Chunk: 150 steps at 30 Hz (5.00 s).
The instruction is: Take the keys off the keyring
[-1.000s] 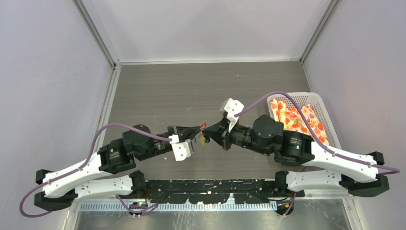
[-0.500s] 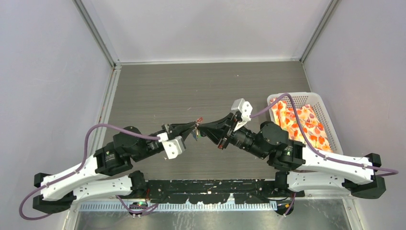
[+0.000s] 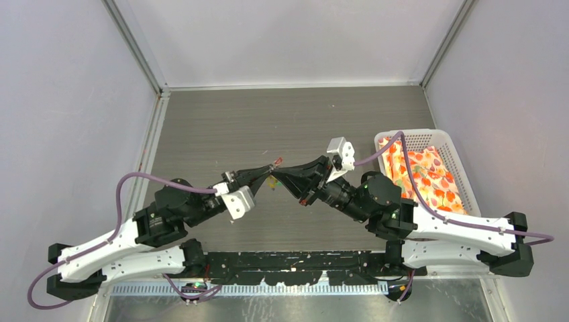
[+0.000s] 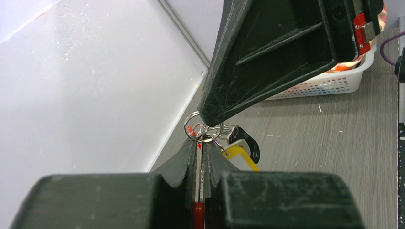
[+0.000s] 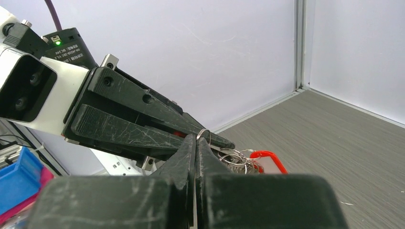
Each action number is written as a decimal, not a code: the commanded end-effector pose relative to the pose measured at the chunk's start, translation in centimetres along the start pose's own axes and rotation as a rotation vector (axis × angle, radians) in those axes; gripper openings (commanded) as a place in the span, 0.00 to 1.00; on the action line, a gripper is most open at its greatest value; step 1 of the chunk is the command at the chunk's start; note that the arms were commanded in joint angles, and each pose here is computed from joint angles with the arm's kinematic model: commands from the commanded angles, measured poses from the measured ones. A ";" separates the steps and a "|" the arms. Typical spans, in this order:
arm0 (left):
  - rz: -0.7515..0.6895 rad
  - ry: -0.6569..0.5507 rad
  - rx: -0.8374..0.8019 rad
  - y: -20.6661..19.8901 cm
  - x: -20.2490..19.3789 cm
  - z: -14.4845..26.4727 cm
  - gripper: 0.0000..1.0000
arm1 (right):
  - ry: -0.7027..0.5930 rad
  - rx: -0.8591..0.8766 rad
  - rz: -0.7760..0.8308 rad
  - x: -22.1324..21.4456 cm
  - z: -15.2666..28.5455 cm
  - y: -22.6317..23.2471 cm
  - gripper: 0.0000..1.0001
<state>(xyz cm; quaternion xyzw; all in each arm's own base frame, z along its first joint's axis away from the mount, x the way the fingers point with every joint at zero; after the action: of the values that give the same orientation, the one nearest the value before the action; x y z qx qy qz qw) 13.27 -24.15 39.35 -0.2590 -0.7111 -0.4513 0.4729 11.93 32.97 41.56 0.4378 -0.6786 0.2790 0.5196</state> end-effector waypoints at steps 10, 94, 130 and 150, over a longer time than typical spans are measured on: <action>0.066 -0.211 0.017 1.0 5.0 1.4 0.00 | -0.006 -0.063 0.031 -0.7 -0.6 -1.1 0.01; -0.293 -0.269 -0.163 0.3 10.2 -0.4 0.00 | -0.008 0.193 0.300 -0.5 4.0 3.2 0.60; -0.268 -0.277 -0.191 -0.4 10.2 -1.1 0.00 | 0.021 0.255 0.262 -0.2 6.3 3.6 0.61; -0.253 -0.285 -0.212 -0.9 10.1 -1.2 0.00 | -0.029 0.169 0.333 0.4 4.7 2.5 0.62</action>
<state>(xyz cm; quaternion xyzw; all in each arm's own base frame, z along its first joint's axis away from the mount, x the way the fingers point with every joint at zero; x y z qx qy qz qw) 9.72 -26.92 44.73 -0.2599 -0.7135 -0.5704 0.3129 7.25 30.56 38.32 0.3605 -0.6931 0.4459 0.4367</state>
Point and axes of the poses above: each gripper's point midway between its finger pads, its own z axis back along the fingers, its own y axis along the line the jaws close on, x = y × z, the point moved 1 cm from there along z, back along the fingers, and after that the axes turned 10 degrees about z, right-handed, at the moved point
